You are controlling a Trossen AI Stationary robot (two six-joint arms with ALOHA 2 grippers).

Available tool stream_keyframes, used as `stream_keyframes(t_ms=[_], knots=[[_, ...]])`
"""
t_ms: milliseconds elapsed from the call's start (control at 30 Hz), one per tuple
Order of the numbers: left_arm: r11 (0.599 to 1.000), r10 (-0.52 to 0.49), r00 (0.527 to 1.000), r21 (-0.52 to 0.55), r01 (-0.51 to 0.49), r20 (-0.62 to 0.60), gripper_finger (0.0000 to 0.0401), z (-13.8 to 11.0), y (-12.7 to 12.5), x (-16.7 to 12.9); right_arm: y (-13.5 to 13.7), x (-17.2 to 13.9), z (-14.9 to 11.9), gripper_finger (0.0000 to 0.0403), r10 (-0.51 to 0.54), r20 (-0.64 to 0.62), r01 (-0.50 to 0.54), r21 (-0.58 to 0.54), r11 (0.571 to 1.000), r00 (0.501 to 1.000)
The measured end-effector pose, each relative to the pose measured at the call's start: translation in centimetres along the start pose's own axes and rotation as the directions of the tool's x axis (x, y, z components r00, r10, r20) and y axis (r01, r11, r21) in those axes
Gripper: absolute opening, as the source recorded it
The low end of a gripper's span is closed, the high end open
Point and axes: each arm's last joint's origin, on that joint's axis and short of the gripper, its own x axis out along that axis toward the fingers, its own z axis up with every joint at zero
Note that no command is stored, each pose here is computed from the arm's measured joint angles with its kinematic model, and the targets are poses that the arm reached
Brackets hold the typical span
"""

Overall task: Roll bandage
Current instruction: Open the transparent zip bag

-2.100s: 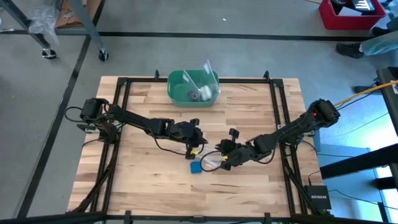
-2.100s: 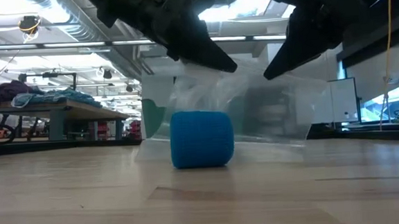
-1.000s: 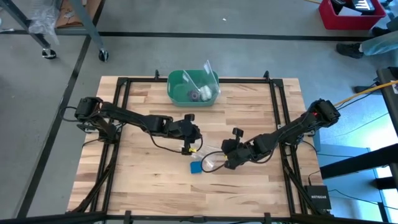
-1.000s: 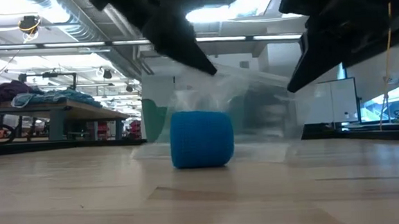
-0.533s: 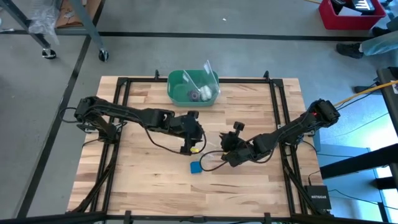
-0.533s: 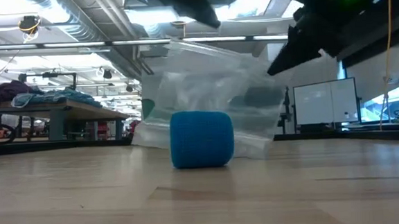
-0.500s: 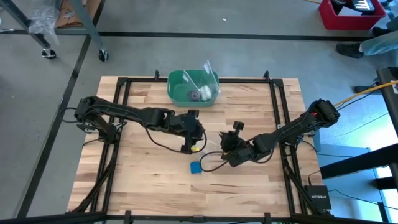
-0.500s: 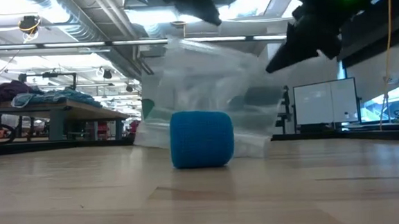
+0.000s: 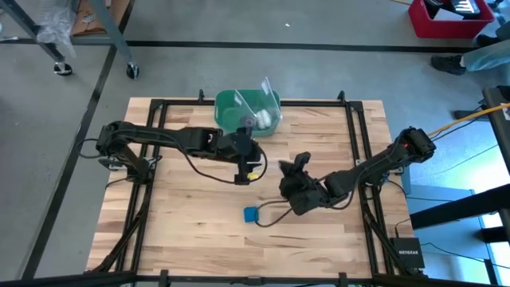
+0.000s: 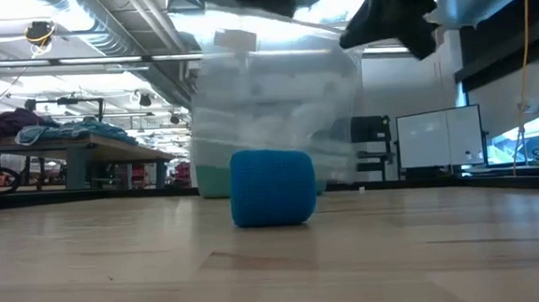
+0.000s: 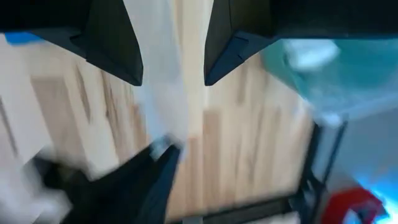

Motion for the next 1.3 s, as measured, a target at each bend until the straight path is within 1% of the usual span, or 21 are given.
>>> stream_keyframes(t_ms=[67, 167, 233, 333, 467, 600, 700, 800, 1000, 1167, 1300], knots=[[1.000, -0.012, 0.999, -0.015, 0.011, -0.048, 0.0161, -1.3, -0.5, 1.0, 0.6, -0.4, 0.0, 0.0040, 0.105, 0.019, -0.106, 0.051, 0.993, 0.994], [0.999, -0.033, 0.995, -0.044, 0.029, -0.095, 0.0161, -3.0, -1.4, 2.2, 1.9, -0.7, -0.2, 0.0040, 0.233, 0.020, -0.234, 0.101, 0.967, 0.972], [0.997, -0.047, 0.994, -0.073, 0.039, -0.102, 0.0161, -3.9, -1.8, 2.9, 3.0, -0.6, -0.4, 0.0040, 0.301, 0.011, -0.301, 0.109, 0.947, 0.953], [0.992, -0.085, 0.991, -0.105, 0.074, -0.107, 0.0162, -5.2, -2.6, 3.8, 4.6, 0.0, -0.6, 0.0040, 0.376, -0.018, -0.371, 0.126, 0.920, 0.926], [0.984, -0.118, 0.990, -0.143, 0.105, -0.082, 0.0162, -5.8, -3.4, 4.3, 6.3, 0.7, -1.1, 0.0040, 0.415, -0.060, -0.403, 0.152, 0.903, 0.908], [0.964, -0.216, 0.976, -0.166, 0.209, -0.028, 0.0162, -5.5, -4.3, 4.5, 7.3, 1.1, -1.4, 0.0040, 0.422, -0.083, -0.404, 0.169, 0.899, 0.903], [0.955, -0.260, 0.966, -0.148, 0.257, -0.001, 0.0162, -5.2, -5.1, 4.7, 7.6, 1.3, -1.4, 0.0040, 0.428, -0.084, -0.409, 0.181, 0.894, 0.900], [0.952, -0.270, 0.963, -0.148, 0.267, -0.002, 0.0162, -5.3, -5.8, 5.5, 7.7, 1.3, -1.1, 0.0040, 0.438, -0.062, -0.419, 0.200, 0.886, 0.897], [0.954, -0.276, 0.960, -0.139, 0.267, -0.049, 0.0162, -6.3, -7.2, 7.8, 7.7, 1.3, -0.8, 0.0040, 0.445, -0.032, -0.429, 0.217, 0.877, 0.895], [0.965, -0.226, 0.972, -0.152, 0.214, -0.066, 0.0162, -6.5, -7.0, 8.5, 7.7, 1.3, -0.7, 0.0040, 0.453, -0.028, -0.436, 0.220, 0.872, 0.891], [0.966, -0.209, 0.976, -0.165, 0.197, -0.056, 0.0162, -6.5, -6.6, 8.6, 7.7, 1.3, -0.7, 0.0040, 0.453, -0.028, -0.436, 0.220, 0.872, 0.891]])
